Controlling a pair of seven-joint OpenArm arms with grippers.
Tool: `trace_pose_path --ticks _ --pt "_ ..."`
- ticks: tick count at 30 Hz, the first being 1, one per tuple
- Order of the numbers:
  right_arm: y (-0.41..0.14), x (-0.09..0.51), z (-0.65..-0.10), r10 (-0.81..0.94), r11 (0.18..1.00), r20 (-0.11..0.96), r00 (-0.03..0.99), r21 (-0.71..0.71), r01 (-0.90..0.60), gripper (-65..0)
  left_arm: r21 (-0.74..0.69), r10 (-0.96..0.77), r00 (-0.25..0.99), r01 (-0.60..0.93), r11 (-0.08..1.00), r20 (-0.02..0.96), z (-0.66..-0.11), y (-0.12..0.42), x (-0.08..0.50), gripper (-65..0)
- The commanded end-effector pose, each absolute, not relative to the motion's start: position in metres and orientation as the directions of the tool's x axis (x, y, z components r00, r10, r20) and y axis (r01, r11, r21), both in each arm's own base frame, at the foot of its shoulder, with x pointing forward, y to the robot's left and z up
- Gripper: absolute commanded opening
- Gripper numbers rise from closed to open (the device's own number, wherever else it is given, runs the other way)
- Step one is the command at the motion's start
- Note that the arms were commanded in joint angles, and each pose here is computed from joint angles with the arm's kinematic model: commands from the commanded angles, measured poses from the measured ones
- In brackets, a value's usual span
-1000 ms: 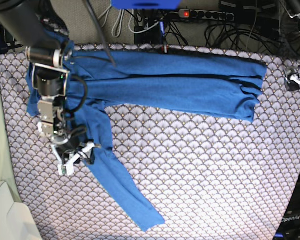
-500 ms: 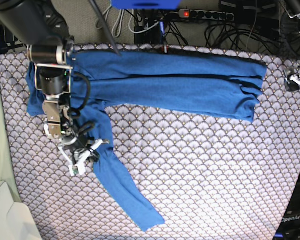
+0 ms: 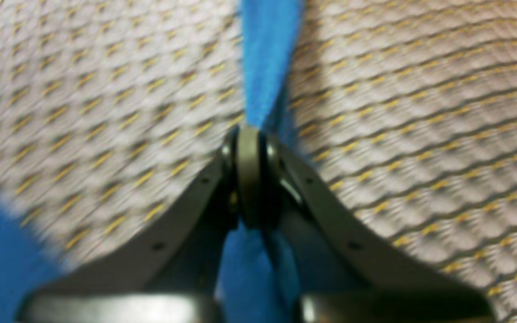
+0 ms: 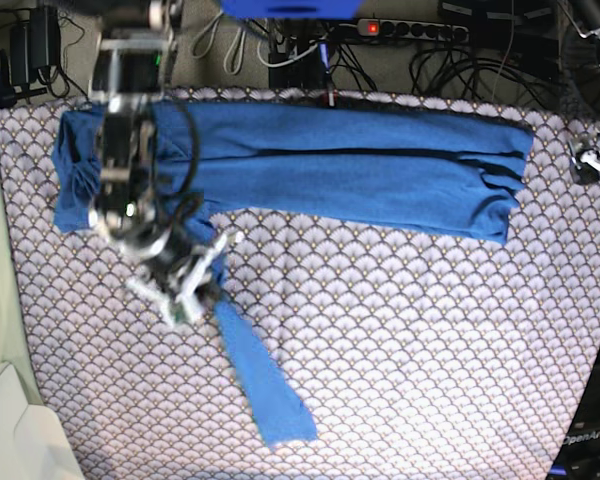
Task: Fold the T-shirt properly
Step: 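Grasp the sleeve with the right gripper and lift it onto the folded body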
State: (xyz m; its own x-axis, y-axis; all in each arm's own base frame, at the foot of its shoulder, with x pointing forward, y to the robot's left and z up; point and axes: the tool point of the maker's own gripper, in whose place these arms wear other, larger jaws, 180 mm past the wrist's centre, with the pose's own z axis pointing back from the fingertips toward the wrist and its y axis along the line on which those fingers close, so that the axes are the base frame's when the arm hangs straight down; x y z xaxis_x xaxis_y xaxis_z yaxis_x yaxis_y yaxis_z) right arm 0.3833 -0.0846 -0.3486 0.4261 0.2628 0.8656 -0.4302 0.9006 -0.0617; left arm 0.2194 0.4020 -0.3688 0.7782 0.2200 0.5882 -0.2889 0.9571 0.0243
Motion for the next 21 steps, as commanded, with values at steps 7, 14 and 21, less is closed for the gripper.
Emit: trace_pose_path --ticks 7,14,21 --pt "-0.034 0.339 -0.308 0.296 0.847 0.904 0.31 -0.098 -0.523 -65.0 0.045 0.196 0.752 -0.287 0.957 0.629 -0.352 0.411 0.228 -11.8" --pt "0.017 0.283 -0.302 0.253 0.8 0.916 0.31 -0.018 -0.599 -65.0 0.045 0.194 0.754 -0.284 0.958 0.628 -0.352 0.41 0.228 -11.8" --pt "0.054 0.234 -0.321 0.242 0.741 0.893 0.379 0.082 -0.666 -65.0 0.045 0.193 0.754 -0.283 0.958 0.628 -0.352 0.41 0.228 -11.8"
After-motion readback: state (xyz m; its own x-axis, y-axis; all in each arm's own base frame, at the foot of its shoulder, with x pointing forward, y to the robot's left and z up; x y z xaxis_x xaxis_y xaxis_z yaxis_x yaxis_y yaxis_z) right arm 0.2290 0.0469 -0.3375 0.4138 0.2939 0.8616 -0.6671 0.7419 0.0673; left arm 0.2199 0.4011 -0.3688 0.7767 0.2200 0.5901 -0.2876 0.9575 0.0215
